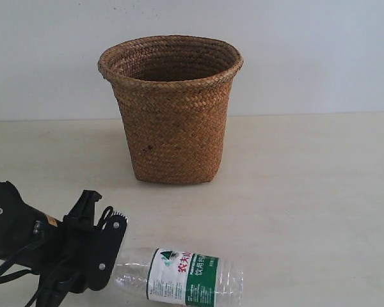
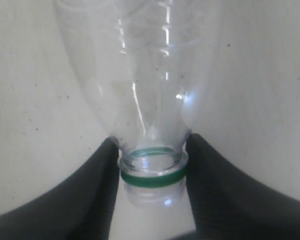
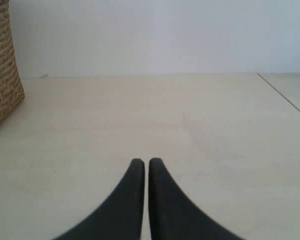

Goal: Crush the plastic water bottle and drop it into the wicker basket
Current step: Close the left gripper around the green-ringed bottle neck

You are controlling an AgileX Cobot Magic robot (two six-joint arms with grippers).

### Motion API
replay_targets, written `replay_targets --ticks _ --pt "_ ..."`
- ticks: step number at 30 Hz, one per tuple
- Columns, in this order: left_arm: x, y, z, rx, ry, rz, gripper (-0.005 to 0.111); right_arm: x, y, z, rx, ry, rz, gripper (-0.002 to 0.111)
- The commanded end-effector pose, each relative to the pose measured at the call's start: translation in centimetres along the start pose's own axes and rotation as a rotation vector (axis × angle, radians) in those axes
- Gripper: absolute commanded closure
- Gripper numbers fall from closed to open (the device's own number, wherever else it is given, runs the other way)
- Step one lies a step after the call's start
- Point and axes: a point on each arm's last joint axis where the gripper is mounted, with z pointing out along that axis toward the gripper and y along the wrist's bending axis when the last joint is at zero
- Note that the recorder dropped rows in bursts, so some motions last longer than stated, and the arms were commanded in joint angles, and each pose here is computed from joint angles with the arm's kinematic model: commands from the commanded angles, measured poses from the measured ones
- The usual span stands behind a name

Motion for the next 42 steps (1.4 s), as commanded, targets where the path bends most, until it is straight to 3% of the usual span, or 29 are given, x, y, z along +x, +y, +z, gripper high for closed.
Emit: replay_targets --ticks 1,6,8,15,26,42 --pt "-0.16 0.01 0.04 0.002 -0.004 -0.081 0.098 0.02 0.02 0.00 -0.003 -0.010 0.000 0.107" --pt "-0.20 0.39 0.03 -0.039 -0.014 -0.275 0.103 0.02 0.02 0.00 -0.003 -0.010 0.000 0.107" --pt "-0.17 0.54 0.03 -0.055 -0.013 -0.298 0.103 0.02 0.02 0.00 -0.003 -0.010 0.000 0.107" --pt "-0.11 0.68 0.02 -0.071 -0.009 -0.291 0.103 0.02 0.02 0.00 -0.003 -0.010 0.000 0.107" --pt "0.02 0.79 0.01 -0.085 0.009 -0.145 0.103 0.02 0.02 0.00 -0.003 -0.010 0.002 0.107" --pt "0.04 0.91 0.00 -0.099 0.010 -0.151 0.103 0.02 0.02 0.00 -0.003 -0.010 0.002 0.107"
